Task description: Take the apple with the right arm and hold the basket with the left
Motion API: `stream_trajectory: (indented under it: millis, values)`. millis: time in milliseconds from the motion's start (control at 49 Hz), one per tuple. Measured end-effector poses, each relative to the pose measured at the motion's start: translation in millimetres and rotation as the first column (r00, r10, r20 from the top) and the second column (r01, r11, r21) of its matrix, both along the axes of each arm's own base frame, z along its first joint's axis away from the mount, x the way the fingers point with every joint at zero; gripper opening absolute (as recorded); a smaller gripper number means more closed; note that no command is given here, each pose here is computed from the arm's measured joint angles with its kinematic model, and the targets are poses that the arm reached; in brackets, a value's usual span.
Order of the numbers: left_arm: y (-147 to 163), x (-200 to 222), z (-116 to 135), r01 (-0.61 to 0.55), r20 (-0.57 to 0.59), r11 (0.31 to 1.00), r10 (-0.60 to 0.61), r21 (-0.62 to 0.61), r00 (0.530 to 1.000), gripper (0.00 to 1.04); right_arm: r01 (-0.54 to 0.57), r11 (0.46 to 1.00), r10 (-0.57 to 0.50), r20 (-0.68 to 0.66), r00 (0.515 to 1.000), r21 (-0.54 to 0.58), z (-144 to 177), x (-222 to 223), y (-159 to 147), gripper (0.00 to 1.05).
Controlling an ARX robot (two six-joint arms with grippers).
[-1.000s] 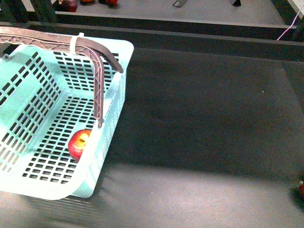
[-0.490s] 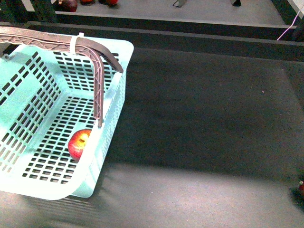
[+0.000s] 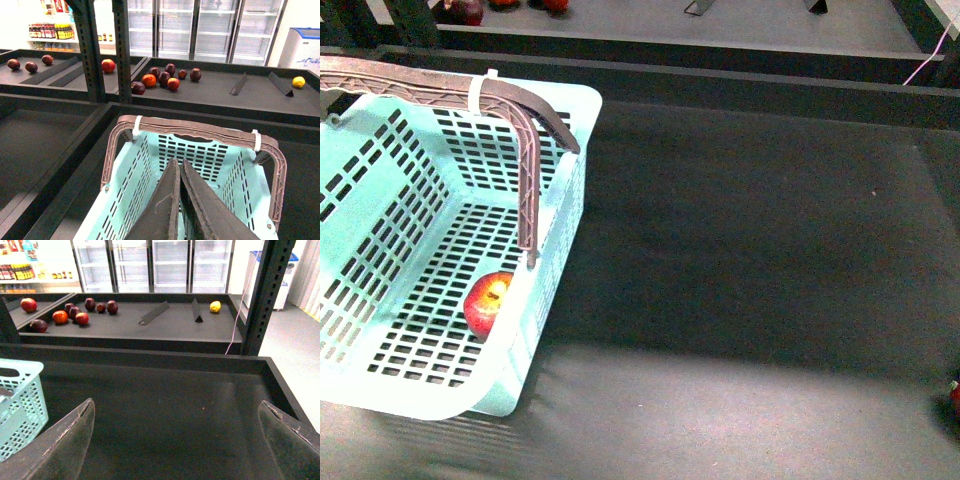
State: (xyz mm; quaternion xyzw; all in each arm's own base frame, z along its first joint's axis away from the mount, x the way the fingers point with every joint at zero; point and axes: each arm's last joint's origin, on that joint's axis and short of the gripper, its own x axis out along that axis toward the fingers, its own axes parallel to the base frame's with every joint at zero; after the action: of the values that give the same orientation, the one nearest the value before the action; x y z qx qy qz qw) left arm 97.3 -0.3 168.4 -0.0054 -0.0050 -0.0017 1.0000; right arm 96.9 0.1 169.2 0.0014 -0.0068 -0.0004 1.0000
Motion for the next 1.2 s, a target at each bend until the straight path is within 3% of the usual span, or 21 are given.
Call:
stream_trajectory:
  millis: [776,1061,1204]
  values:
    - [0.0,-0.2,0.1,0.0,0.001,1.0,0.0,0.0,1.0,0.03,0.0,1.0,0.0,0.0,1.0,0.0,0.0,0.0,0.0,0.96]
    - [0.0,-0.2,0.1,0.0,0.001,1.0,0.0,0.0,1.0,0.51,0.0,1.0,0.0,0.0,1.0,0.0,0.0,0.0,0.0,0.96]
    - [0.0,-0.2,0.1,0.0,0.001,1.0,0.0,0.0,1.0,0.83,0.0,1.0,0.0,0.0,1.0,0.0,0.0,0.0,0.0,0.96]
